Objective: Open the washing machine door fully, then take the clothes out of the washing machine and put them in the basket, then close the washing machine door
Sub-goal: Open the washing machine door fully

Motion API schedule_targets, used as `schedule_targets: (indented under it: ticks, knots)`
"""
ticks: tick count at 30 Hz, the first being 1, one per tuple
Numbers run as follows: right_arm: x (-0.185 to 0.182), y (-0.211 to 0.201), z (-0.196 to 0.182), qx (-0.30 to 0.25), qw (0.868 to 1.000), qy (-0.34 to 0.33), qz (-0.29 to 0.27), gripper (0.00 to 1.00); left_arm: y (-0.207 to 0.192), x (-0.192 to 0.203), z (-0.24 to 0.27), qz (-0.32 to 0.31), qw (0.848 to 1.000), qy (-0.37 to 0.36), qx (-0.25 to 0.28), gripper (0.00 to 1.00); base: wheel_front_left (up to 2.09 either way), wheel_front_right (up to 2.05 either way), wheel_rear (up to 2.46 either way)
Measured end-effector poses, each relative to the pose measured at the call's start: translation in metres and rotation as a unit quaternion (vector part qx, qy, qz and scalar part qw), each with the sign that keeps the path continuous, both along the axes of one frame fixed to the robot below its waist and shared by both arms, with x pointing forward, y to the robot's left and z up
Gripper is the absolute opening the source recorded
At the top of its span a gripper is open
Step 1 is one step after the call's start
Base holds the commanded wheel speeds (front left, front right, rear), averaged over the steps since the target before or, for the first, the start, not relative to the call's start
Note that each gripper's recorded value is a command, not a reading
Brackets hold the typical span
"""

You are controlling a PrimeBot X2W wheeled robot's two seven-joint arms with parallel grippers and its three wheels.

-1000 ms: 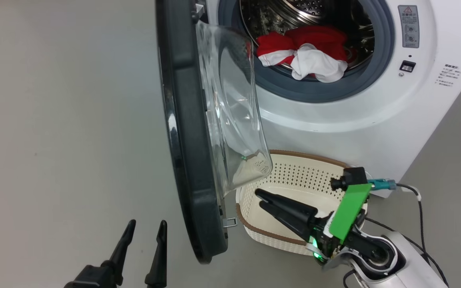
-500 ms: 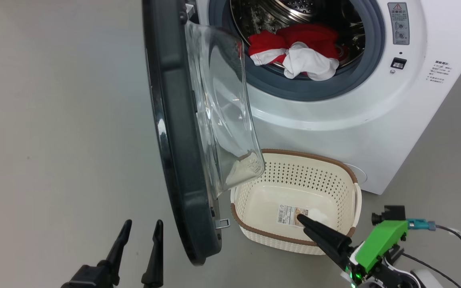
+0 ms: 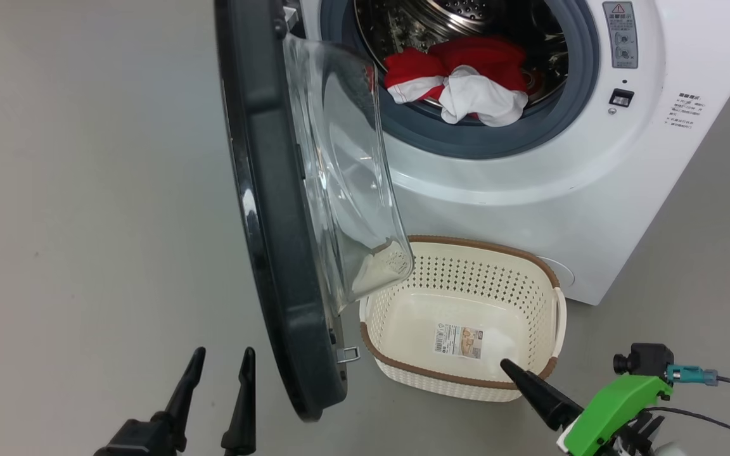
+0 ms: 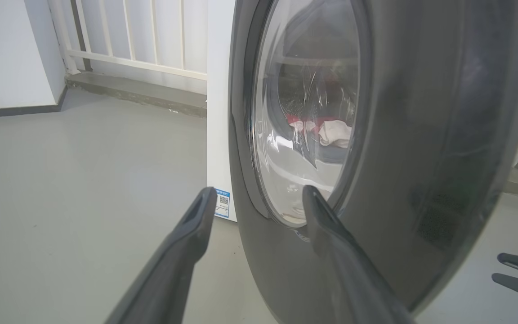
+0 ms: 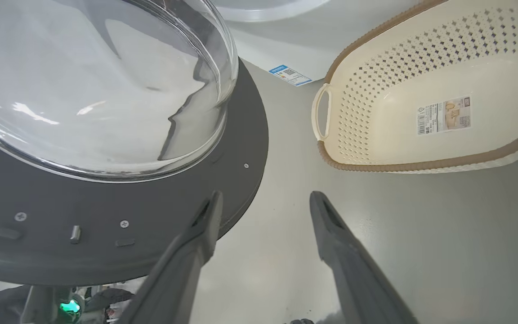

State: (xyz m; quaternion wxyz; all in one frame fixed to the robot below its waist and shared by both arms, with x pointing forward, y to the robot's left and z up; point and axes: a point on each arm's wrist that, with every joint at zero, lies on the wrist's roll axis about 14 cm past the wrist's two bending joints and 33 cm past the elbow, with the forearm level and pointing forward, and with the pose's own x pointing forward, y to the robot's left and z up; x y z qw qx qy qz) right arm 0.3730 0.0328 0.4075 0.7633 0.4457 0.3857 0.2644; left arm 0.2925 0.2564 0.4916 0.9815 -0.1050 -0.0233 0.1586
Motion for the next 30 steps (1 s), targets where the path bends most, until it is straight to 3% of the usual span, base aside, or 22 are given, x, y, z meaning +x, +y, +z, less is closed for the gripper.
schedule_targets:
  ticks: [11,19,24,30]
  knots:
    - [0.001,-0.019,-0.011,-0.098,0.986,-0.131,-0.01,1.0,0.0,0.001,-0.001,0.0,1.0,0.001,0.0,1.0,0.0,0.0,0.0]
    - [0.01,-0.029,-0.01,-0.163,0.961,-0.225,0.009,1.0,-0.001,0.001,0.0,-0.002,1.0,-0.001,0.0,1.0,0.0,0.0,0.0]
    - [0.031,-0.039,0.008,-0.194,0.937,-0.291,-0.008,1.0,-0.001,0.001,0.001,-0.002,1.0,-0.002,-0.001,1.0,0.0,0.0,0.0]
    - [0.027,-0.047,0.014,-0.222,0.918,-0.329,-0.025,1.0,0.0,-0.003,-0.002,0.001,1.0,0.001,-0.002,1.0,0.0,0.0,0.0]
